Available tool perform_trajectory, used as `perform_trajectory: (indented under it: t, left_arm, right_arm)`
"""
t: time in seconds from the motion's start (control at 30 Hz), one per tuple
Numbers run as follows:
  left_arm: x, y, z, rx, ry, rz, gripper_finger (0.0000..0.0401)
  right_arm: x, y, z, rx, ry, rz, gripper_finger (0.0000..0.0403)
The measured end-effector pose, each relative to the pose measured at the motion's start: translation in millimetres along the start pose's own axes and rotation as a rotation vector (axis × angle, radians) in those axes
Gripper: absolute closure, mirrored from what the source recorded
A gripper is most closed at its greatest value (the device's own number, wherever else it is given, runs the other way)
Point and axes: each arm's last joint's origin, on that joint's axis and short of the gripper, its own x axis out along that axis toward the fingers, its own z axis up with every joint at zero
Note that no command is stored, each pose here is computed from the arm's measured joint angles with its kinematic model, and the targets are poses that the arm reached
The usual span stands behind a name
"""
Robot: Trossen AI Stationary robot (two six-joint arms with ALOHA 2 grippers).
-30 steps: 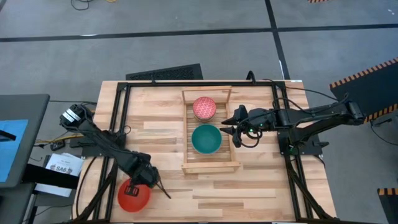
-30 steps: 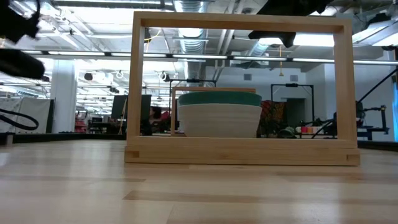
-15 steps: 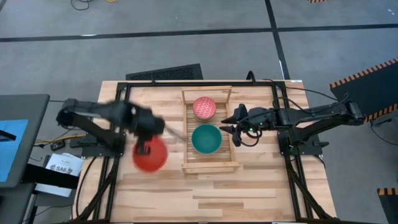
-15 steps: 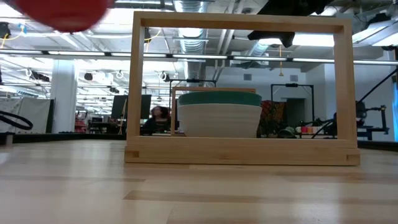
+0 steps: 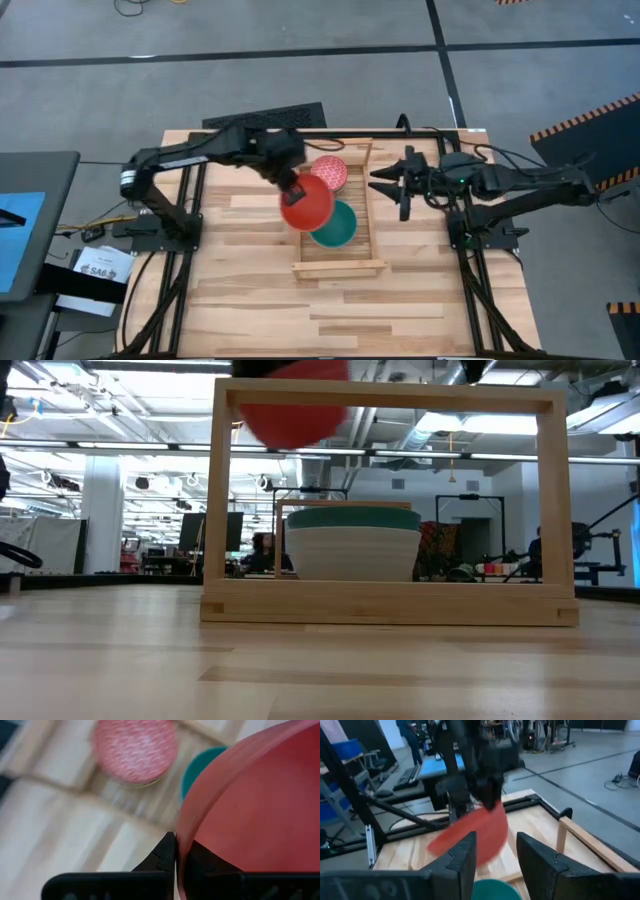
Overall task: Place and stack bowls onto a shelf
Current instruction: Stack the orange bowl on top of the green bowl on the shelf
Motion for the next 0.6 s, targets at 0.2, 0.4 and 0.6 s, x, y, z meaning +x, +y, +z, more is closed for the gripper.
perform_trajectory:
  t: [0.2, 0.4, 0.6]
  left_arm:
    - [54.1, -18.4, 15.2, 0.002, 0.086, -0.036, 0.0401]
    - [95.5, -31.0, 24.4, 0.026, 0.150, -0.018, 0.0401]
    - [109.3, -32.1, 24.3, 0.020, 0.175, -0.007, 0.0401]
  right_arm:
    - [-11.4, -2.6, -1.4, -0.001, 0.037, -0.007, 0.0243]
    - [-9.1, -2.5, -5.5, 0.013, 0.073, -0.013, 0.0244]
    - [-2.3, -2.3, -11.3, 0.004, 0.118, -0.024, 0.0244]
